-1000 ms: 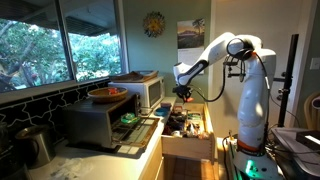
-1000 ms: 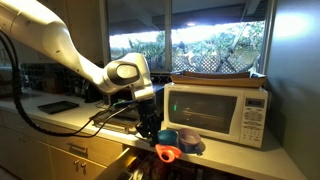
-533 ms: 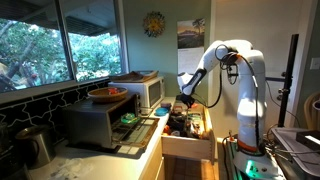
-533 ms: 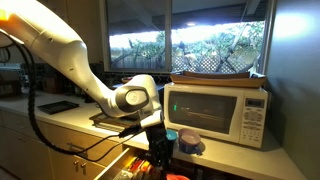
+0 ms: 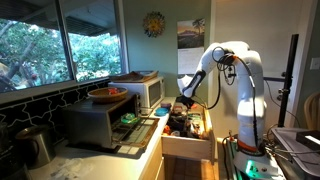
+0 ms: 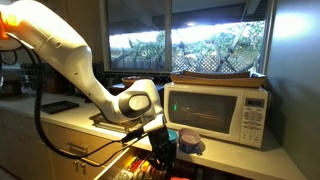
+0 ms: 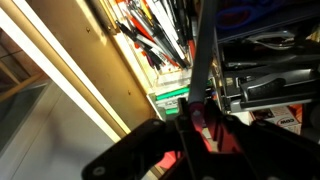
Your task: Put the scissors in the open drawer
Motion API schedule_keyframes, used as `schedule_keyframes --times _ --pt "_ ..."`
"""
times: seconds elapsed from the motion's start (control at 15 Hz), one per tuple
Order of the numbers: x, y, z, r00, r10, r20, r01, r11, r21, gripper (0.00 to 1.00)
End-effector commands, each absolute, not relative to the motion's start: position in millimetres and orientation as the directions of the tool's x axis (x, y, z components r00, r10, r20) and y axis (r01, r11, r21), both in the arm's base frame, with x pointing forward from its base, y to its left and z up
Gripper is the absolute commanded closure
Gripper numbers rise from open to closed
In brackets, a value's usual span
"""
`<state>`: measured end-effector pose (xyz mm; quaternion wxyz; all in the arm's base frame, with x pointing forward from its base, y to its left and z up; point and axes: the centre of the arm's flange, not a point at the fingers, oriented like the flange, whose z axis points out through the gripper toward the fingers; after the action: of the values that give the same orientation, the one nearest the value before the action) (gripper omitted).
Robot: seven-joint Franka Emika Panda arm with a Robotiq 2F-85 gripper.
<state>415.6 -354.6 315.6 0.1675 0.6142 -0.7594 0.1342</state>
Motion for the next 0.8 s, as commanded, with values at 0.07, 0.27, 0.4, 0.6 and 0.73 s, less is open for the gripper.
schedule_keyframes --times 0.07,0.27,0.4,0.6,0.73 --pt "435 -354 283 -0.193 -0.884 0.427 -0.977 0.211 -0.006 0.94" --pt "446 -351 254 -0.193 -0.884 0.426 -0.98 0.198 -0.033 0.94" --pt "452 -345 237 -0.169 -0.894 0.415 -0.985 0.164 -0.047 0.94" --pt "456 -335 213 -0.099 -0.917 0.387 -0.994 0.078 -0.07 0.94" --pt "461 -330 199 -0.068 -0.925 0.373 -0.995 0.034 -0.095 0.94"
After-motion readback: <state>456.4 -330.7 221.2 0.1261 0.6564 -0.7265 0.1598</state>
